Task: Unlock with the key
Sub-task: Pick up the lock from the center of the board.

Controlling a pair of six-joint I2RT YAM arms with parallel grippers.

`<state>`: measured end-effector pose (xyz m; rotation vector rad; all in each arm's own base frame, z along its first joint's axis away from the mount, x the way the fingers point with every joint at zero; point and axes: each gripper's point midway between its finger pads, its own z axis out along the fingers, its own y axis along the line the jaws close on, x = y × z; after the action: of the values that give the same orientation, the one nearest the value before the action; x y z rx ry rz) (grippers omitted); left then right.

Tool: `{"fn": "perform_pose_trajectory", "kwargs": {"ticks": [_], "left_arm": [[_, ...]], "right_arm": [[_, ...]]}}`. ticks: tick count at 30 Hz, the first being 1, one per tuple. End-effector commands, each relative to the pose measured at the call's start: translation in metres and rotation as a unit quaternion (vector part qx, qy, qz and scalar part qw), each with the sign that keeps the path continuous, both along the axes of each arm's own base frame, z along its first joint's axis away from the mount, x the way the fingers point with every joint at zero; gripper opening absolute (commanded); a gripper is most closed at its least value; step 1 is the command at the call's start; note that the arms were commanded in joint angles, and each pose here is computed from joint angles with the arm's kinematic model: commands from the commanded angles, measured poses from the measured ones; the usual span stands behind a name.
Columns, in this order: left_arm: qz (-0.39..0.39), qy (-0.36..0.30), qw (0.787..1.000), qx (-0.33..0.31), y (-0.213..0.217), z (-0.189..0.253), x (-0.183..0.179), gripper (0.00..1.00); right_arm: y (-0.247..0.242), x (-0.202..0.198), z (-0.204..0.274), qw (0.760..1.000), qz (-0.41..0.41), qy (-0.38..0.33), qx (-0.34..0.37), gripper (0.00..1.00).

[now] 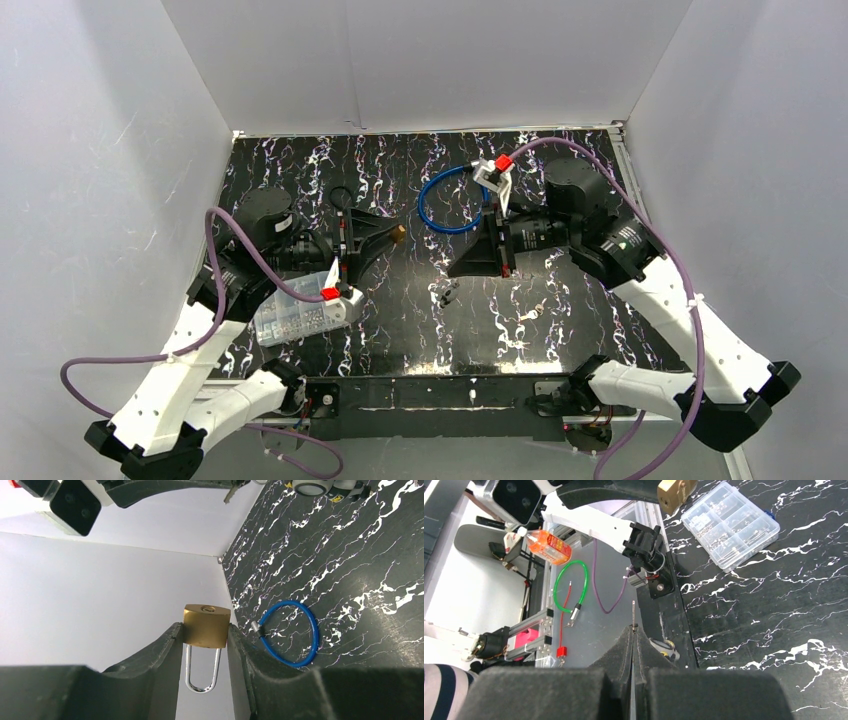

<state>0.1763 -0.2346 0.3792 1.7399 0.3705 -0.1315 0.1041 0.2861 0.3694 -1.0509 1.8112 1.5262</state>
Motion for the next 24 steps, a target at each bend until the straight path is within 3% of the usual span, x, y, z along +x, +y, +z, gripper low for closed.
{"fn": "perform_pose_trajectory", "kwargs": {"ticks": [1,13,18,24], "left_arm": [[-0.022,-0.014,0.999,-0.022,-0.002,0.023,-0.012,0.00],[-0.030,-0.036,0.999,-0.022,-0.002,0.025,-0.018,0.00],[-0.018,-0.120,0.992,-0.029,-0.004,0.023,-0.004,0.00],[-0.009,-0.205,0.978,-0.037,-0.007,0.019,0.008,0.00]], "right_arm": [[0.007,0.007,0.013,0.999,-0.019,-0.042,-0.006,0.01],[0.029,0.017,0.019,0.998,-0.022,-0.050,-0.014,0.01],[0.034,0.015,0.016,0.999,-0.010,-0.033,-0.005,0.01],[0.033,0.007,0.027,0.995,0.051,0.063,0.064,0.01]]}}
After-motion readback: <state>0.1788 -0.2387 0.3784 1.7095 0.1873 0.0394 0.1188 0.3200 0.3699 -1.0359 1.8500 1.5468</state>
